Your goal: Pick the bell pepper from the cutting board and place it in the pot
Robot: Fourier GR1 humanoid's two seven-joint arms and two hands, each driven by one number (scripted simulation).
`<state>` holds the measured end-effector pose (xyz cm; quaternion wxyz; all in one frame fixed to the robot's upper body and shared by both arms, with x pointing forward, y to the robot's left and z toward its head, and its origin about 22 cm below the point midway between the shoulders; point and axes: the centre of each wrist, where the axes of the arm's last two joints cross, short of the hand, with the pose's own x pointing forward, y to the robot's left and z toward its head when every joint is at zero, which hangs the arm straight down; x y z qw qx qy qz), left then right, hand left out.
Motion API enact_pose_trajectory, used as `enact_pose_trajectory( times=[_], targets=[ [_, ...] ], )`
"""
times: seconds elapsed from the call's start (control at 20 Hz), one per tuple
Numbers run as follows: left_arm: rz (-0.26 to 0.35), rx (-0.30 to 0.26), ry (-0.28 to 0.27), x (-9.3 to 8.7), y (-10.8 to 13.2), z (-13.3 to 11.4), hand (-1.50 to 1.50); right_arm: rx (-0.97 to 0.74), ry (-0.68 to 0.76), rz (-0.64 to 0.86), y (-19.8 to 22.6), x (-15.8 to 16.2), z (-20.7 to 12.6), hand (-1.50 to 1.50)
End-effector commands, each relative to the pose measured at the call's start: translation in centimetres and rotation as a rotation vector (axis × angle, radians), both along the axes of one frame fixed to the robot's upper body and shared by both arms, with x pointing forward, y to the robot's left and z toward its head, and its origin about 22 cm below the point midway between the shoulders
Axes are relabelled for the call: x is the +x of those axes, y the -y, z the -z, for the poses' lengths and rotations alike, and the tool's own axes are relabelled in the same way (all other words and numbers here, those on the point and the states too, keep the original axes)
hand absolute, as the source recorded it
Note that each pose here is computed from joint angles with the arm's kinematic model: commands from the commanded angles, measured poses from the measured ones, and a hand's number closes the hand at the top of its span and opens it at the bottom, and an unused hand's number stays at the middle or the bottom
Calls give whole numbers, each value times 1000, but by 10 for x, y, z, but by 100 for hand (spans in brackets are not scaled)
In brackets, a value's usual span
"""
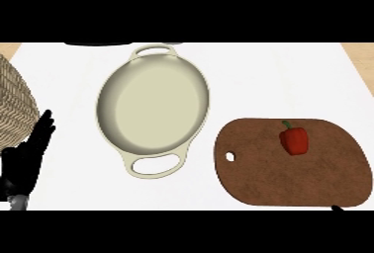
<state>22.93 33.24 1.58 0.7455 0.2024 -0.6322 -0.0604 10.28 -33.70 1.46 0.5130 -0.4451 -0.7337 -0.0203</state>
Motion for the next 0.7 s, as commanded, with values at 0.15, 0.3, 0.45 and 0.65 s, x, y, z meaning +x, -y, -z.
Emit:
enact_pose_trajectory(
  times=[0.15,0.3,0.45,0.65],
  targets=[
    [46,-2,2,3,14,-19,0,-88,-292,-37,-6,13,-42,-150],
    [41,3,8,1,12,-4,0,-129,-495,-54,5,11,-66,-150],
    [40,5,13,4,11,-6,0,-129,-616,-111,-13,27,-76,-150],
    [18,4,9,11,6,-18,0,-108,-708,-162,-38,44,-96,-150]
  ],
)
